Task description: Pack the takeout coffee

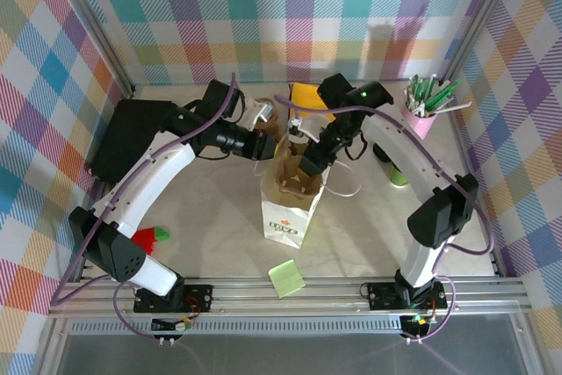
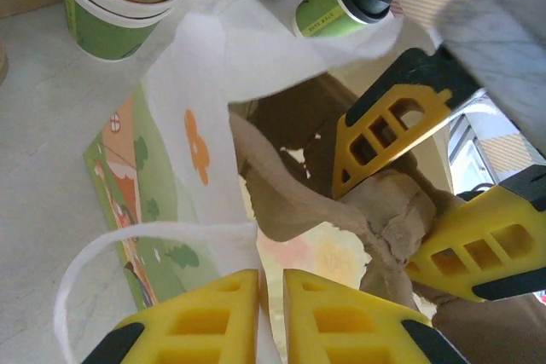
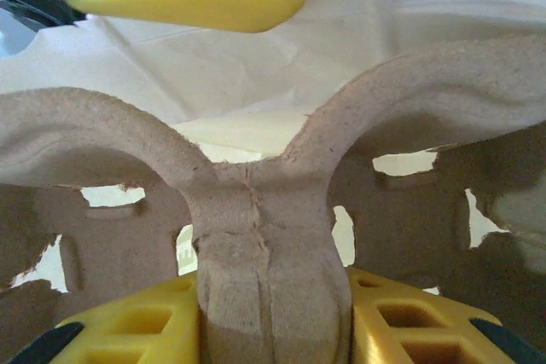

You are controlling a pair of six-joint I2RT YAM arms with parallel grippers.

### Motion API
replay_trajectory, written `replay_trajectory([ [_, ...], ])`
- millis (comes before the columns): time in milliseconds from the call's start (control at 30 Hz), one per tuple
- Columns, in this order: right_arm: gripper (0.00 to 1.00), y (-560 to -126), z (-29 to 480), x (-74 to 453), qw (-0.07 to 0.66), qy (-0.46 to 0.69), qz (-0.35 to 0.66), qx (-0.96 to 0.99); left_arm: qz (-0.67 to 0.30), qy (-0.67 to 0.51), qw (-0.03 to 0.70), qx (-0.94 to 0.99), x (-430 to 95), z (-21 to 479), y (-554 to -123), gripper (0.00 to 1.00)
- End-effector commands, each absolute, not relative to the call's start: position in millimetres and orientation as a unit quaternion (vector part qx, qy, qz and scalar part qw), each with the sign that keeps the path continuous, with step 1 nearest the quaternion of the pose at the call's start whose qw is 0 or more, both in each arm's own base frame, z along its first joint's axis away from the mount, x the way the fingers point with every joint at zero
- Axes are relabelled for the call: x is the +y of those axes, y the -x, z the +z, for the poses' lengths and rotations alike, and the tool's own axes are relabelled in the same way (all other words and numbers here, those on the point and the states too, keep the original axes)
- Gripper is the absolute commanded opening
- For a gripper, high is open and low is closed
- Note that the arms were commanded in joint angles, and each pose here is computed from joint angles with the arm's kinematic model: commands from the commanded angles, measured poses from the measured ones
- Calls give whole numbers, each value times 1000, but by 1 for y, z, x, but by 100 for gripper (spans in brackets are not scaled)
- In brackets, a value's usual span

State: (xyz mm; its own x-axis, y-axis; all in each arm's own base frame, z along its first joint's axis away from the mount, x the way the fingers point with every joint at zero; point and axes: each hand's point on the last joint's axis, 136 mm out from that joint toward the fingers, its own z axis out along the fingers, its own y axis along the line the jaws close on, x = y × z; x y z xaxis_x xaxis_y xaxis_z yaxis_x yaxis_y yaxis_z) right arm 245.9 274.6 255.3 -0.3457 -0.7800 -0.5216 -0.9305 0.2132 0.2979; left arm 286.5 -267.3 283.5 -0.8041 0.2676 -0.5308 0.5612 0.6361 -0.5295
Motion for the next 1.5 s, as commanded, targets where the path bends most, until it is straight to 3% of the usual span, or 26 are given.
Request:
replay_trajectory([
  [0, 39, -254, 274, 277, 212, 598, 236, 736, -365, -244, 206, 874, -267, 286, -284, 15],
  [167, 39, -255, 273, 276, 237, 619, 205, 721, -371, -246, 205, 871, -268, 287, -283, 15],
  [1133, 40, -268, 203, 275, 178, 652, 109, 729, -364, -219, 194, 884, -270, 274, -293, 14],
  [1467, 42, -269, 218, 285, 211, 658, 104, 715, -370, -210, 192, 884, -271, 275, -293, 18],
])
